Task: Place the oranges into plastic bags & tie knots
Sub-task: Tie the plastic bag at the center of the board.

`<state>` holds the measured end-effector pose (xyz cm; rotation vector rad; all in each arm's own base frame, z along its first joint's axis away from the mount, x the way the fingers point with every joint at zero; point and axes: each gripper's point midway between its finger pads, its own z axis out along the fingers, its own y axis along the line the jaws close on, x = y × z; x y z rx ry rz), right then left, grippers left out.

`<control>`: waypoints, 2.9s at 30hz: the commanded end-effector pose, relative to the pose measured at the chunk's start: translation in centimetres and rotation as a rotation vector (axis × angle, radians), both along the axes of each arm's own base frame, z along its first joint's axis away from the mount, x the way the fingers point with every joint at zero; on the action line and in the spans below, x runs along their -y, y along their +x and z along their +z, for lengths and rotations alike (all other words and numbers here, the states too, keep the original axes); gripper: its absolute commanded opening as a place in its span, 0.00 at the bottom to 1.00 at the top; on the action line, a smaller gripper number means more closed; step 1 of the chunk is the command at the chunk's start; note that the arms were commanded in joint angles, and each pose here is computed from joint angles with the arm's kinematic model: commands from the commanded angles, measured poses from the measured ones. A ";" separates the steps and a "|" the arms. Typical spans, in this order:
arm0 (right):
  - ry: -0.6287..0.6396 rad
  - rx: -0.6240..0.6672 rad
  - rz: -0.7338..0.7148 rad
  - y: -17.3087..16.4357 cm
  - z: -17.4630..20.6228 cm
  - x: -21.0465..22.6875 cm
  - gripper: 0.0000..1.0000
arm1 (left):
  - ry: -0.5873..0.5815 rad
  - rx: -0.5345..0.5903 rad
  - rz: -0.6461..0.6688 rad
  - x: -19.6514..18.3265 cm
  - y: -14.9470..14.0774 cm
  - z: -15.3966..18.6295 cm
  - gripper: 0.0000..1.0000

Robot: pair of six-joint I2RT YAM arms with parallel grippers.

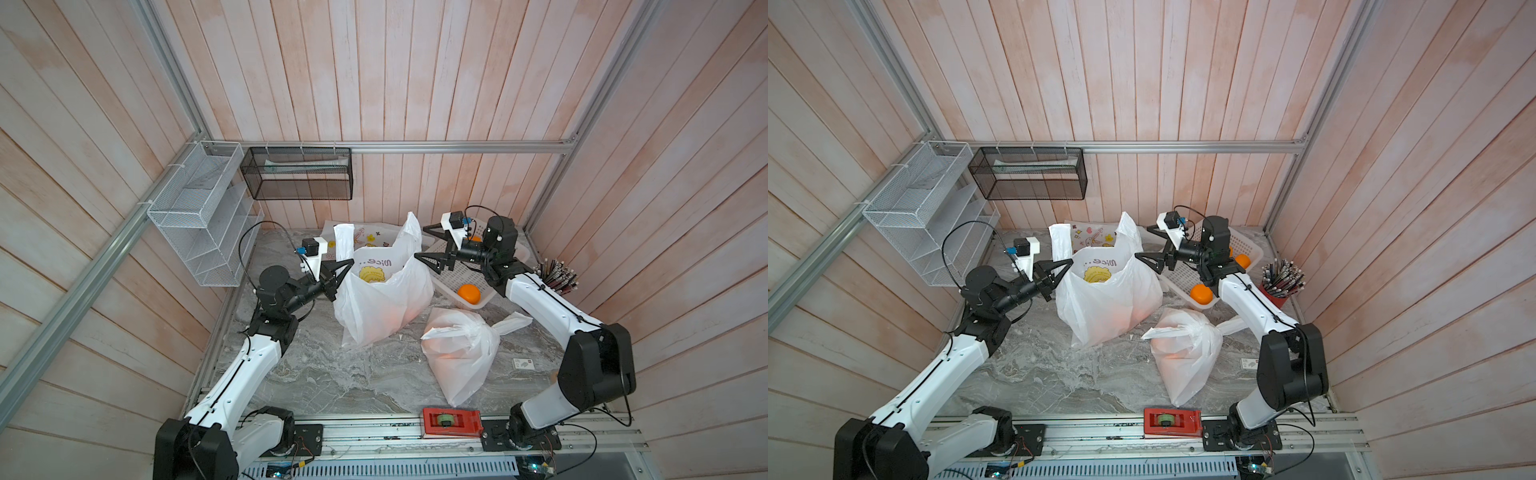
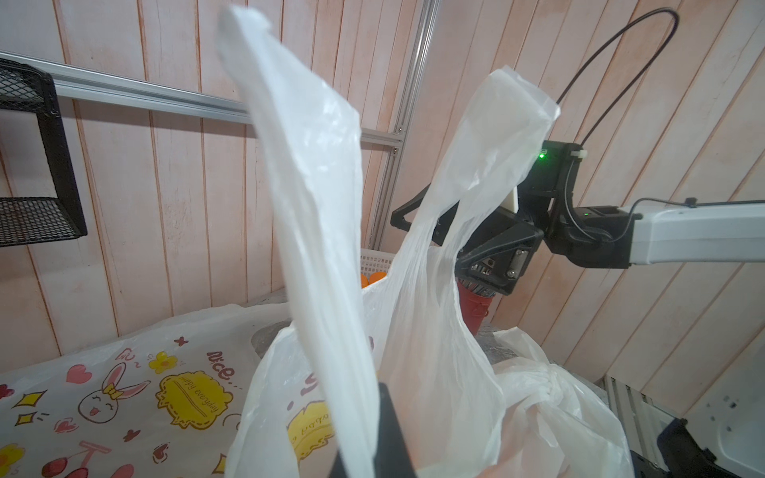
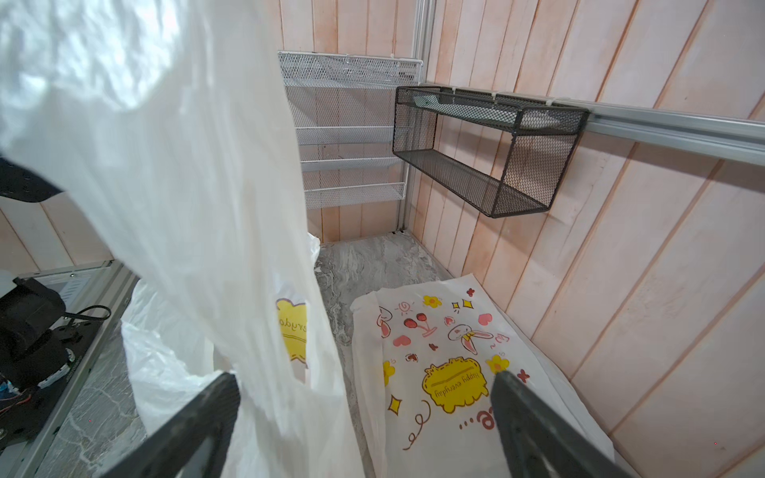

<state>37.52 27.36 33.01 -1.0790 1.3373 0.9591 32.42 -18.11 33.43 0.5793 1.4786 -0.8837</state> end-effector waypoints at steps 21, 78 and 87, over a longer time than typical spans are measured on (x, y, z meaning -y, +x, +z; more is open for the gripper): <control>0.066 0.009 0.214 -0.8 0.8 -7.7 0.20 | -0.002 -0.001 -0.027 -0.4 0.4 -0.4 0.00; -0.231 0.113 -0.135 -8.7 -2.7 -1.1 0.00 | 0.169 0.115 -0.527 10.2 -4.8 -1.2 0.39; -0.281 0.100 -0.113 -8.6 -3.8 -1.7 0.00 | 0.173 0.122 -0.557 11.1 -4.7 -0.8 0.42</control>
